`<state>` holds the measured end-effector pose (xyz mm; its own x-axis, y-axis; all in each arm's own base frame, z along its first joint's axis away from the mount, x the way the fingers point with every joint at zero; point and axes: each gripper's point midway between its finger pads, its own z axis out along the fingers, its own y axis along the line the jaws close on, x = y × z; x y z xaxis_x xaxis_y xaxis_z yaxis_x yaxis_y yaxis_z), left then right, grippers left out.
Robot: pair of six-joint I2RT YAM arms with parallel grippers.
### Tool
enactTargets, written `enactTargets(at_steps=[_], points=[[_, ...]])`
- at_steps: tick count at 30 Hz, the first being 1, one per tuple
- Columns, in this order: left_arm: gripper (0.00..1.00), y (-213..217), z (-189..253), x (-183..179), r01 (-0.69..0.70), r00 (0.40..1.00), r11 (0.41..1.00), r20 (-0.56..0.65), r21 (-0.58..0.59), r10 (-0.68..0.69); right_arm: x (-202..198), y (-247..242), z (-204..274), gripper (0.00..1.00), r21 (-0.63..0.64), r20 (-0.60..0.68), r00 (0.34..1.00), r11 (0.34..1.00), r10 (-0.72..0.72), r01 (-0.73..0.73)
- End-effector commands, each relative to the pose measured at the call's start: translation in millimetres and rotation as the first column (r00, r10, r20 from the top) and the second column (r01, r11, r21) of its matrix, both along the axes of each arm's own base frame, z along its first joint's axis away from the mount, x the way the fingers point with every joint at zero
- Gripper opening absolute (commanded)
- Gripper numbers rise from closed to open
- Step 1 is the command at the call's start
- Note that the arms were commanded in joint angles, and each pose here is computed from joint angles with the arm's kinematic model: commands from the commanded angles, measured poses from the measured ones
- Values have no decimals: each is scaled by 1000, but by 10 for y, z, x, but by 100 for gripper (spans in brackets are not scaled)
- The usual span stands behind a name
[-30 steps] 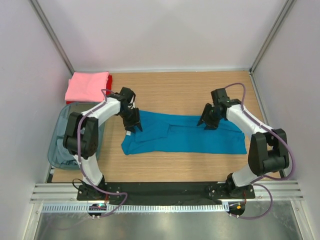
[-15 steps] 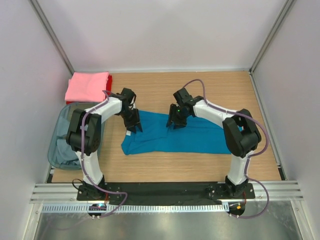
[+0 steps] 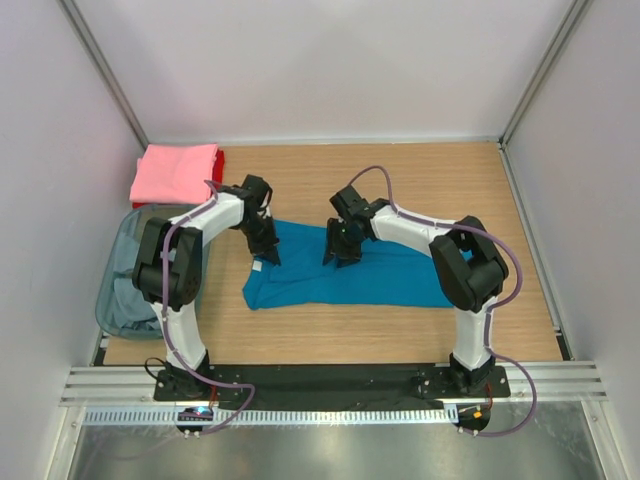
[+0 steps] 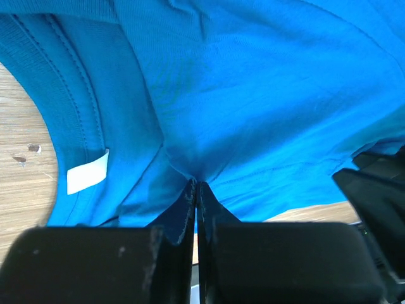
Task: Fold and stack the t-shirts
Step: Fold the tshirt
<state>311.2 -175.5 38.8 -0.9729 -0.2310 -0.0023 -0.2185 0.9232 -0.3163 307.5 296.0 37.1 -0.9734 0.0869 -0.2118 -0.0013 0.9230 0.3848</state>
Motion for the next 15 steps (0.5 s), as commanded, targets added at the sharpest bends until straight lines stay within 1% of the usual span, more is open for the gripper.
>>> enactTargets(at_steps=[1,4,7,10,12,13,15], points=[[0,-8,112,-53,-20,1000,999,8,-29,20,-109,28,-10,47,-24,-6,1000,1000,6,-6],[0,-32,117,-62,-25,1000,999,6,-41,25,-130,-2,-58,45,-42,-11,1000,999,-19,19],[0,-2,177,4,-18,1000,1000,26,-20,18,-125,-42,-97,45,-75,-12,1000,997,-13,12],[0,18,221,13,-7,999,1000,34,-6,8,-111,-41,-102,40,-87,-15,1000,996,-19,18],[0,27,239,9,-11,999,1000,34,-4,11,-94,-45,-105,35,-87,-12,999,996,-35,33],[0,21,245,0,-12,999,1000,31,-6,12,-89,-50,-97,26,-91,-8,999,995,-42,41],[1,31,276,-2,-16,999,1000,29,1,16,-84,-58,-43,15,-91,5,999,995,-45,46]])
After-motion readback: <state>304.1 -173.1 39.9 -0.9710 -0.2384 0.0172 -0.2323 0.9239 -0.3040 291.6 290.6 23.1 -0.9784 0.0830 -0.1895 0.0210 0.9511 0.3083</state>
